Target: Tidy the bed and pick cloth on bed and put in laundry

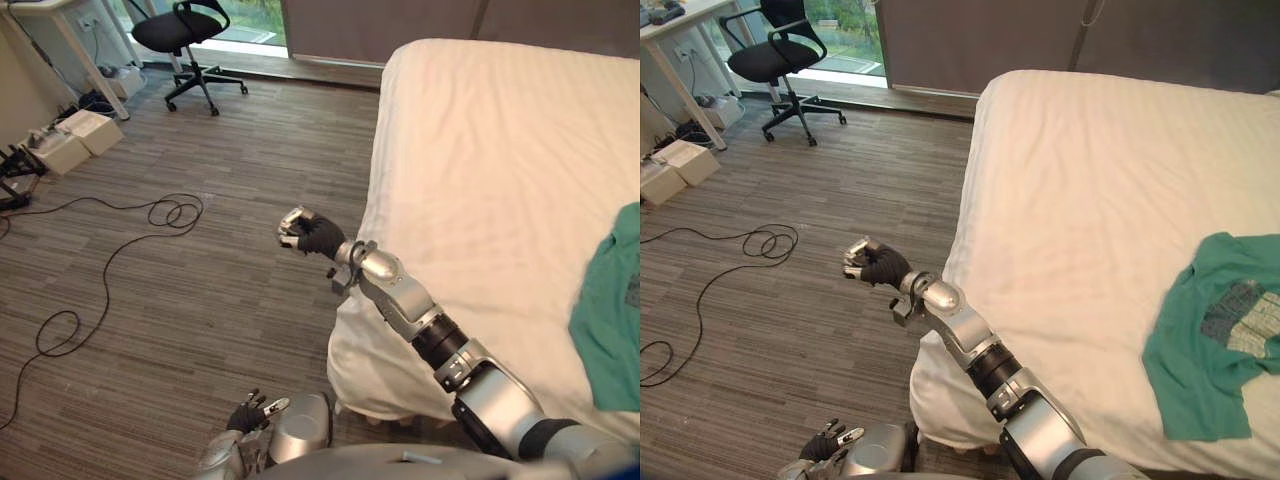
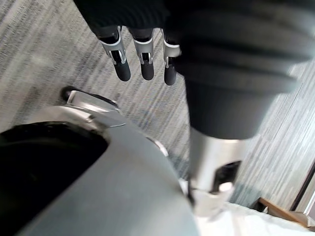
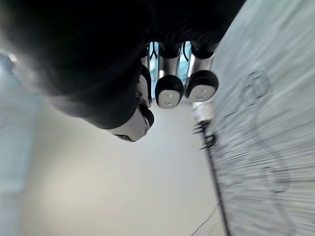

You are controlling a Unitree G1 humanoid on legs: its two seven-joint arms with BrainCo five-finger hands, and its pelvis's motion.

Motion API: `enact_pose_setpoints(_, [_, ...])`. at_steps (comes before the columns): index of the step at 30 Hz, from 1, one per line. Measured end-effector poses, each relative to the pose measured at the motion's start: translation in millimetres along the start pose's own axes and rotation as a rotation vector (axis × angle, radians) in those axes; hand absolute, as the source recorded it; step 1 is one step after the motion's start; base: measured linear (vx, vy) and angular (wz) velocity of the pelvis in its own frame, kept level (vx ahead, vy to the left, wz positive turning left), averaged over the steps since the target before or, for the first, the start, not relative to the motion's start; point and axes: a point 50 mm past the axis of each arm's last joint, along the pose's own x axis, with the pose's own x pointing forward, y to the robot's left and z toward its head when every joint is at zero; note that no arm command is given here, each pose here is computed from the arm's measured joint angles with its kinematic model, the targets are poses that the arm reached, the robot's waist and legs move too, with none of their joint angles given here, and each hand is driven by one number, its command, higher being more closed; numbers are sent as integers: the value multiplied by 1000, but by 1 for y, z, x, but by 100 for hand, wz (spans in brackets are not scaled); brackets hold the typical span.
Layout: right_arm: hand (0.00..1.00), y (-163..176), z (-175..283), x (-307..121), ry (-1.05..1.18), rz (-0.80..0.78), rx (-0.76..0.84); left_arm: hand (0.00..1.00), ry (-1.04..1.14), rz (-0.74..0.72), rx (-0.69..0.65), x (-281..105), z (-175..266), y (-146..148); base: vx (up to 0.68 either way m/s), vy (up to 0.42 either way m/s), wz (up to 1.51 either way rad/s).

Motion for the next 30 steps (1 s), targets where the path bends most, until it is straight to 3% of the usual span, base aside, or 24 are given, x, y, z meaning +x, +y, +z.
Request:
enact_pose_setpoints(7, [100,-8,-26,-16,35,-121,47,0,83,-17,93,-3,-19,-4,138,-16,12])
enact_pose_setpoints(11, [100,-26,-23,-25,32,-164,29,0,146,-11,215,0,-11,8,210,-130,19])
enact_pose_setpoints(19, [100,-40,-40,-38,61,-332,104,0,176,-113,366,10,0,-14,151,65,-3])
enact_pose_setpoints(30, [100,-32,-54,-38,90,-336,113,0,193,-48,397,12,5,-11,-156,-8,-32])
